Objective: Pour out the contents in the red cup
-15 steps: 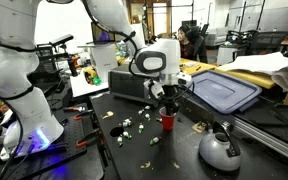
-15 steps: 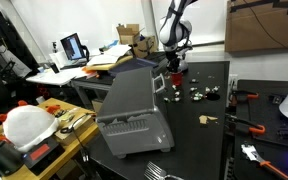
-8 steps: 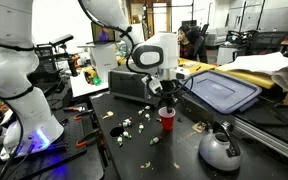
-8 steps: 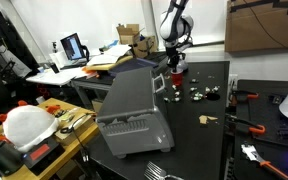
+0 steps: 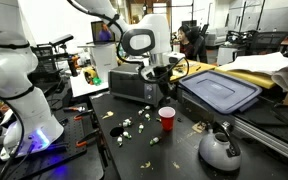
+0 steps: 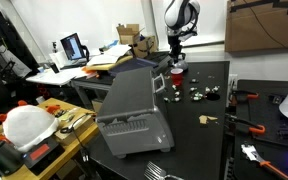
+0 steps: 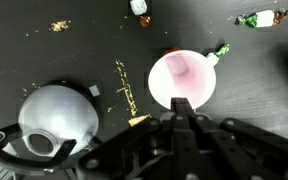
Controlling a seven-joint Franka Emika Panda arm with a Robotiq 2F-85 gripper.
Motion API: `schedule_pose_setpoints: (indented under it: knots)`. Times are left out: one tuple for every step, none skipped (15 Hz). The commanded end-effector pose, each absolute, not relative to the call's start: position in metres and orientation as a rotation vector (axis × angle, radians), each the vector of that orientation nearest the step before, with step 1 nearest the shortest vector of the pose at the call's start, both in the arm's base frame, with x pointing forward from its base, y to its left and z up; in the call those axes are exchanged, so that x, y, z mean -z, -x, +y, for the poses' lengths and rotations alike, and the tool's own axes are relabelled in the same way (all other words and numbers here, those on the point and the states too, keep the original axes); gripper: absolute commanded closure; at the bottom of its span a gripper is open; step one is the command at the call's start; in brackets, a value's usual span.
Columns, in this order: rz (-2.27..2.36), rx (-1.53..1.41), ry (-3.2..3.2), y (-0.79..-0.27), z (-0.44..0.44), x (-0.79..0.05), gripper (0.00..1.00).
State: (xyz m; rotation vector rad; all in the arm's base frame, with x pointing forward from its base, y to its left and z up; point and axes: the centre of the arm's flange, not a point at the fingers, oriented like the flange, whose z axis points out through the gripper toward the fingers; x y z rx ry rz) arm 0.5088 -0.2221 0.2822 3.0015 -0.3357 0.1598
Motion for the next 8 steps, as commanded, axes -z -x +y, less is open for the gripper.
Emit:
schedule_pose_setpoints:
  knots:
    - [-0.484,-0.224,-2.970,-0.473,-0.205,-0.328,1.00]
    - [-0.538,-0.233,-2.966,-0.467,-0.203,-0.335,1.00]
    - [-0.589,-0.235,-2.963,-0.461,-0.200,-0.341,1.00]
    - [-0.631,-0.230,-2.967,-0.455,-0.197,-0.345,1.00]
    - [-0.673,-0.209,-2.970,-0.447,-0.193,-0.348,1.00]
    - [-0.705,-0.186,-2.973,-0.440,-0.189,-0.351,1.00]
    - [-0.732,-0.161,-2.976,-0.431,-0.184,-0.353,1.00]
    - [-0.757,-0.138,-2.974,-0.424,-0.180,-0.354,1.00]
